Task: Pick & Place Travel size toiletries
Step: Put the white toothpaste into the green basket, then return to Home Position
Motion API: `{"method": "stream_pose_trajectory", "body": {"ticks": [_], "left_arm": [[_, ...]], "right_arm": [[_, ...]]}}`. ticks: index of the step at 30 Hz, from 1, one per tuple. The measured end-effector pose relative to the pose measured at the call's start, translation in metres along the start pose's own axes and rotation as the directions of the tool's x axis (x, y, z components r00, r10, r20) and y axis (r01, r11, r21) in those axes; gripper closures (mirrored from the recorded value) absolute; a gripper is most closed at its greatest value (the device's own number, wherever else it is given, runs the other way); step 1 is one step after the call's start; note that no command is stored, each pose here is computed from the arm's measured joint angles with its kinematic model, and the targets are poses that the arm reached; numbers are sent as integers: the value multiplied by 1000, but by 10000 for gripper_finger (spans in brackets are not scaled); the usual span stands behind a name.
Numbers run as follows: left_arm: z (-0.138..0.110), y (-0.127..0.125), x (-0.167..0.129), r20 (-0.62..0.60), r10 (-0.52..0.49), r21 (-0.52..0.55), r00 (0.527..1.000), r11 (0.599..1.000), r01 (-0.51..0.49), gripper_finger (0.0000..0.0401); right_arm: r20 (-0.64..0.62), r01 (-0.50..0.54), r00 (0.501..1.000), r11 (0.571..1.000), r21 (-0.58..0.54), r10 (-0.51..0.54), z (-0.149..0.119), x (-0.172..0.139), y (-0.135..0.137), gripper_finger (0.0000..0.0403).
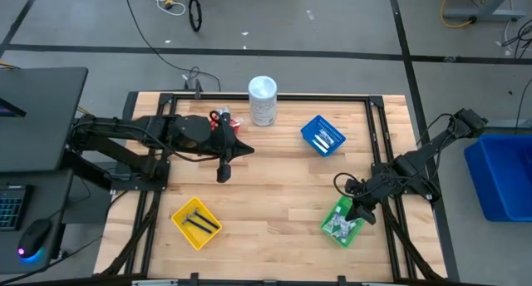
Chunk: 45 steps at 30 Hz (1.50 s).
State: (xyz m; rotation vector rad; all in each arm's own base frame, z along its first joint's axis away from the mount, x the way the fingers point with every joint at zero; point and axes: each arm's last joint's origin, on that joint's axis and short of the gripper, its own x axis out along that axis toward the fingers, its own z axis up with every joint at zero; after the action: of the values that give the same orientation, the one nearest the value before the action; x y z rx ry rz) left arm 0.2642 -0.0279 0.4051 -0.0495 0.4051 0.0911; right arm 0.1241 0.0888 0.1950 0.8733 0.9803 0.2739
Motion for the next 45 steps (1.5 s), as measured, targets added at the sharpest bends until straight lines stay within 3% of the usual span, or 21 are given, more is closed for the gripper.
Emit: {"method": "stream_pose_trajectory", "body": {"ticks": [5, 20, 25, 29, 34, 42, 45], "left_arm": [[0, 0, 0, 0, 0, -2, 1000, 1000, 0, 398], [0, 0, 0, -1, 0, -2, 1000, 1000, 0, 396], [0, 0, 0, -1, 0, 1, 1000, 1000, 0, 396], [1, 0, 0, 7, 3, 1, 1000, 1000, -3, 397], [1, 0, 0, 7, 5, 2, 1000, 1000, -5, 397], [-1, 1, -3, 28, -2, 41, 1000, 999, 1, 398], [-15, 2, -4, 10, -27, 43, 1000, 999, 26, 399]], "right_arm": [[-23, -3, 1000, 999, 33, 4, -1, 0, 0, 390], [-41, 30, 999, 997, 77, -27, -3, 0, -3, 288], [53, -30, 998, 999, 22, 29, 3, 0, 4, 274], [219, -46, 973, 993, -113, 70, 11, -2, 12, 284], [393, 14, 914, 959, -285, 103, 19, -5, 19, 322], [535, 134, 830, 876, -463, 155, 27, -10, 29, 376], [554, 165, 816, 851, -499, 167, 28, -11, 30, 380]]}}
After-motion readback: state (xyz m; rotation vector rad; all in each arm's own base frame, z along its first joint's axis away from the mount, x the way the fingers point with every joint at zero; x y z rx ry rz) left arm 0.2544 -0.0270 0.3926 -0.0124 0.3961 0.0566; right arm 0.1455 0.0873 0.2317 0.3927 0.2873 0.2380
